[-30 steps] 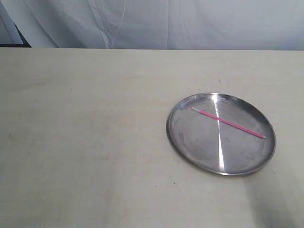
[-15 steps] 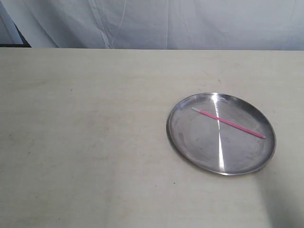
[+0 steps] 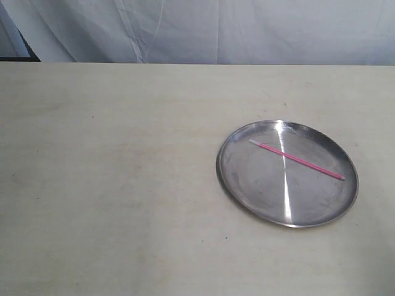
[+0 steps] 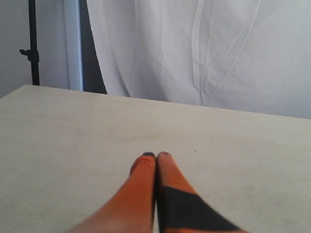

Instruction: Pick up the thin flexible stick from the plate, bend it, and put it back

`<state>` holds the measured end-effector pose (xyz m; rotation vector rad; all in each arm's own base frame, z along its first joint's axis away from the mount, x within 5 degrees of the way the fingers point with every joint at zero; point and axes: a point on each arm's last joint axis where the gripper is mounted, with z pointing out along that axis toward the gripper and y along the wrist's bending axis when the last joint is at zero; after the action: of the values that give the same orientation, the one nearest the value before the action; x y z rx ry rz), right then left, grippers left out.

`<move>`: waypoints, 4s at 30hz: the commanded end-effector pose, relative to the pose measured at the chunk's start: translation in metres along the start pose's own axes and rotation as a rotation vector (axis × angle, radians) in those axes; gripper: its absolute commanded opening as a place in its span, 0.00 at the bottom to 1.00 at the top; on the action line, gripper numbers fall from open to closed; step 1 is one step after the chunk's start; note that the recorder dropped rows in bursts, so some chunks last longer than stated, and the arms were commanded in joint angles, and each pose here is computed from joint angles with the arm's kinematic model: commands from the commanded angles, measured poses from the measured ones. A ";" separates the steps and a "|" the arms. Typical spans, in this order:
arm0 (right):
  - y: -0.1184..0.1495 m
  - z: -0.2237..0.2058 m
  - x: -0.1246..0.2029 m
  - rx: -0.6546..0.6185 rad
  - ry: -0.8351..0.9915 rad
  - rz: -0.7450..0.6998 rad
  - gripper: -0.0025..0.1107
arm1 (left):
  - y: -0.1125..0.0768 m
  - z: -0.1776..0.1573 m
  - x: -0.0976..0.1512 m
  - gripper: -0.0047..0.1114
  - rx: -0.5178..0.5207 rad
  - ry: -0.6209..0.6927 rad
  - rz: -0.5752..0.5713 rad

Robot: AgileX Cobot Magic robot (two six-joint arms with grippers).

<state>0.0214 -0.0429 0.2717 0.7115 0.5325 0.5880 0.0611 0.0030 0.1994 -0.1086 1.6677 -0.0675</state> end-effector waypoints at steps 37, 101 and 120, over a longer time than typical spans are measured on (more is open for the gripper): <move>-0.087 0.128 0.268 0.217 2.301 -1.136 0.02 | 0.000 0.000 0.001 0.04 0.006 -0.008 0.010; -0.145 0.088 0.302 0.233 2.376 -1.071 0.02 | 0.000 0.000 0.001 0.04 0.006 -0.008 0.010; -0.120 0.036 0.336 0.142 2.560 -1.052 0.48 | 0.000 0.000 0.001 0.04 0.006 -0.008 0.010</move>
<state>0.3200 0.0884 0.1249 -0.7594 3.0279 0.1366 0.0611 0.0032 0.1994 -0.0987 1.6674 -0.0559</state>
